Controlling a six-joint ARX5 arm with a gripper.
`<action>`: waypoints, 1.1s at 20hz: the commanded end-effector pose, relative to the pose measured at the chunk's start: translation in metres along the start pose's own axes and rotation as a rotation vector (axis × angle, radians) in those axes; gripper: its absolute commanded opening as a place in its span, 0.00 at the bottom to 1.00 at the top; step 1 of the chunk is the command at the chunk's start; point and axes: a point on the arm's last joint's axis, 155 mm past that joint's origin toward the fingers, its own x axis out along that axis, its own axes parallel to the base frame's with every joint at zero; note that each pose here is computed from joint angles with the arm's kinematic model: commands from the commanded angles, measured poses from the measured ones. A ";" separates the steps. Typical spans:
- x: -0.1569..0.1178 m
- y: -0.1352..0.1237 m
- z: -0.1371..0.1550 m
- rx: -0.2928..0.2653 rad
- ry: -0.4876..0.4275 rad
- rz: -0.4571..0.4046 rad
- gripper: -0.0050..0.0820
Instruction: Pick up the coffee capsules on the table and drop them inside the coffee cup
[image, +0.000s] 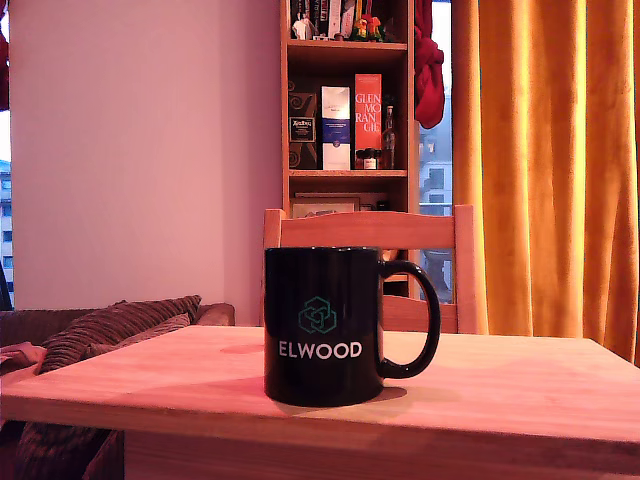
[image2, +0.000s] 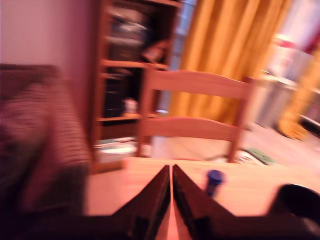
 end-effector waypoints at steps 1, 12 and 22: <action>0.008 -0.008 -0.010 0.014 0.026 -0.043 0.03; 0.048 -0.048 -0.075 0.134 0.237 -0.202 0.03; 0.055 -0.041 -0.103 0.157 0.329 -0.192 0.05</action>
